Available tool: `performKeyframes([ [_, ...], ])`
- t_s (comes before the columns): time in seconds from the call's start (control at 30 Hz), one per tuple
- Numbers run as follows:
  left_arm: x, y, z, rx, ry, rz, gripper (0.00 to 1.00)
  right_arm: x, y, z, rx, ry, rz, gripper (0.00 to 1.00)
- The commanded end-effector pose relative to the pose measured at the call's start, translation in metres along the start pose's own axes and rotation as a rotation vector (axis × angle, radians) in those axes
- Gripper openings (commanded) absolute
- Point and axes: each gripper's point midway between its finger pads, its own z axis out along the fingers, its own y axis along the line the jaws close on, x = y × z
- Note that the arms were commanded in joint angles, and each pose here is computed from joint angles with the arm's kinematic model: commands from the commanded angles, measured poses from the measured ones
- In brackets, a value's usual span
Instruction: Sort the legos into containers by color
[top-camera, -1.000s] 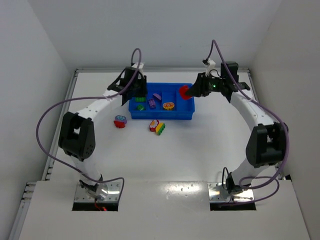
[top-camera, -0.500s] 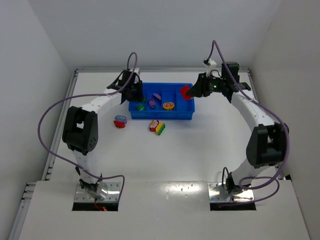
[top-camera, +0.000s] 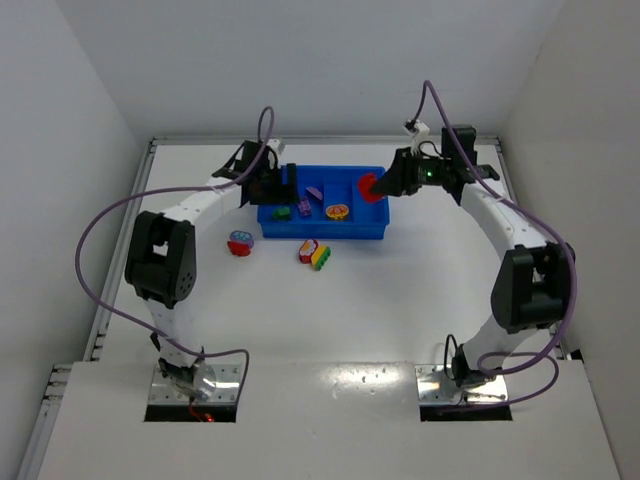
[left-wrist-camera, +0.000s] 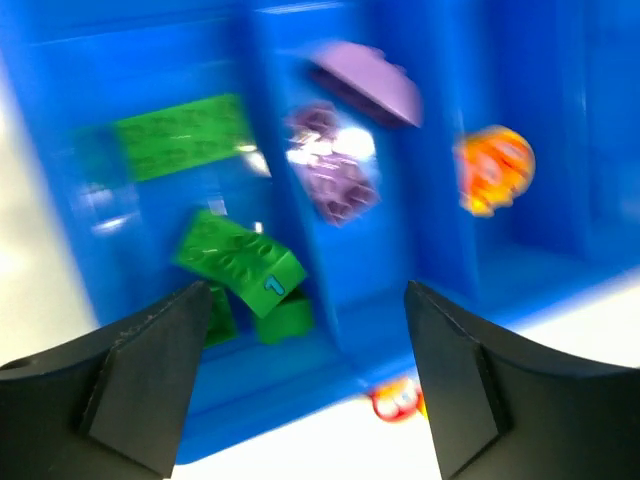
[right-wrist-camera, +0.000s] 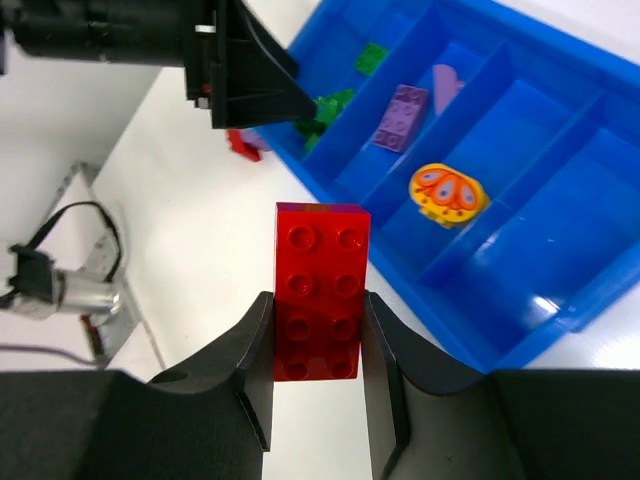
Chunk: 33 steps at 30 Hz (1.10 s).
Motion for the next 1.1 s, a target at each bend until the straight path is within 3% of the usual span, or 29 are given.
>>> performKeyframes([
  [0.0, -0.034, -0.040, -0.044, 0.322, -0.070, 0.073, 0.85, -0.007, 0.018, 0.001, -0.129, -0.027, -0.029, 0.01],
  [0.17, -0.019, -0.104, -0.123, 0.953, -0.025, 0.176, 0.86, -0.009, 0.042, -0.001, -0.279, -0.035, 0.049, 0.01],
  [0.3, -0.010, -0.120, -0.157, 1.157, 0.031, 0.191, 0.84, -0.011, 0.065, 0.002, -0.389, -0.028, 0.050, 0.01],
  [0.47, 0.001, -0.143, -0.174, 1.245, 0.056, 0.245, 0.83, -0.012, 0.079, 0.007, -0.451, -0.032, 0.076, 0.01],
  [1.07, -0.002, -0.170, -0.181, 1.263, 0.038, 0.313, 0.81, 0.002, 0.116, 0.027, -0.565, 0.052, 0.084, 0.01],
])
